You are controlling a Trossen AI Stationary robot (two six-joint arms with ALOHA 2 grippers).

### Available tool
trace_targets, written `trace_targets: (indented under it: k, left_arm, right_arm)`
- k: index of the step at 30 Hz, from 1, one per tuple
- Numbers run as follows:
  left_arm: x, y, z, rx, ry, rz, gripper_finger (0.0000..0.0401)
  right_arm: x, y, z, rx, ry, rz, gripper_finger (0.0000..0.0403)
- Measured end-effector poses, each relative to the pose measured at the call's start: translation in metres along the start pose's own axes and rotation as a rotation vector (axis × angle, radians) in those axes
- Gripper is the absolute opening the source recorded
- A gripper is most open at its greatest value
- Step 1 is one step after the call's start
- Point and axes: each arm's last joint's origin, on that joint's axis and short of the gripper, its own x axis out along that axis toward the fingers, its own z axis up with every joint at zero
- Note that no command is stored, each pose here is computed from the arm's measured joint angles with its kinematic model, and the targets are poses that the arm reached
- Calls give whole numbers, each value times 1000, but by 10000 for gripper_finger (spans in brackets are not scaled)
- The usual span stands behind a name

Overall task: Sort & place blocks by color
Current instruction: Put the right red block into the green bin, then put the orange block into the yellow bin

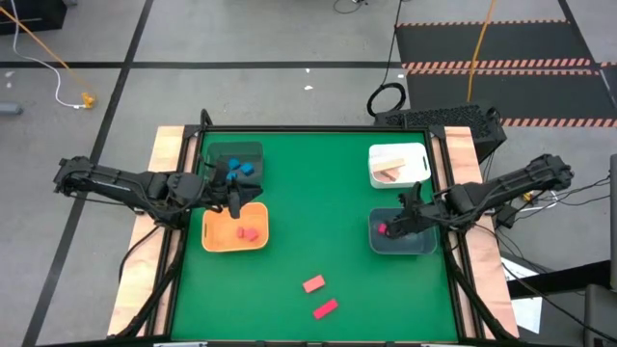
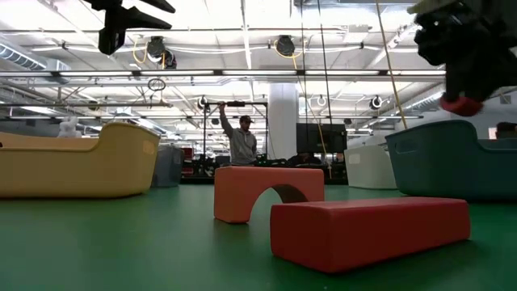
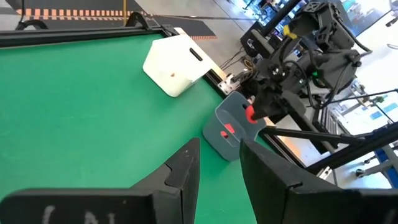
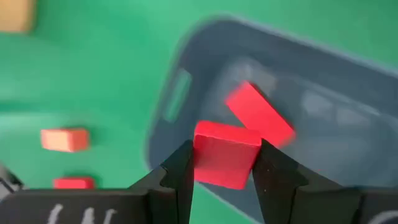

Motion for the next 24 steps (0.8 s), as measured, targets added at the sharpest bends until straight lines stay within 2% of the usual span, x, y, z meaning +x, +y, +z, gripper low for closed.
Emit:
trace_targets:
  k: [4,11,17,24]
  left_arm:
    - [4,0,-2,5,8,15,115]
    - [22,-4,-23,73,135,15,115]
    - [40,-8,-41,141,192,33,115]
    - [53,-19,-49,181,159,-41,115]
  right_arm:
    - [6,-5,-4,7,88,-45,128]
    - [27,-18,-11,54,209,-54,170]
    - [48,-29,-15,46,235,-26,175]
    - [68,-40,-20,99,278,25,174]
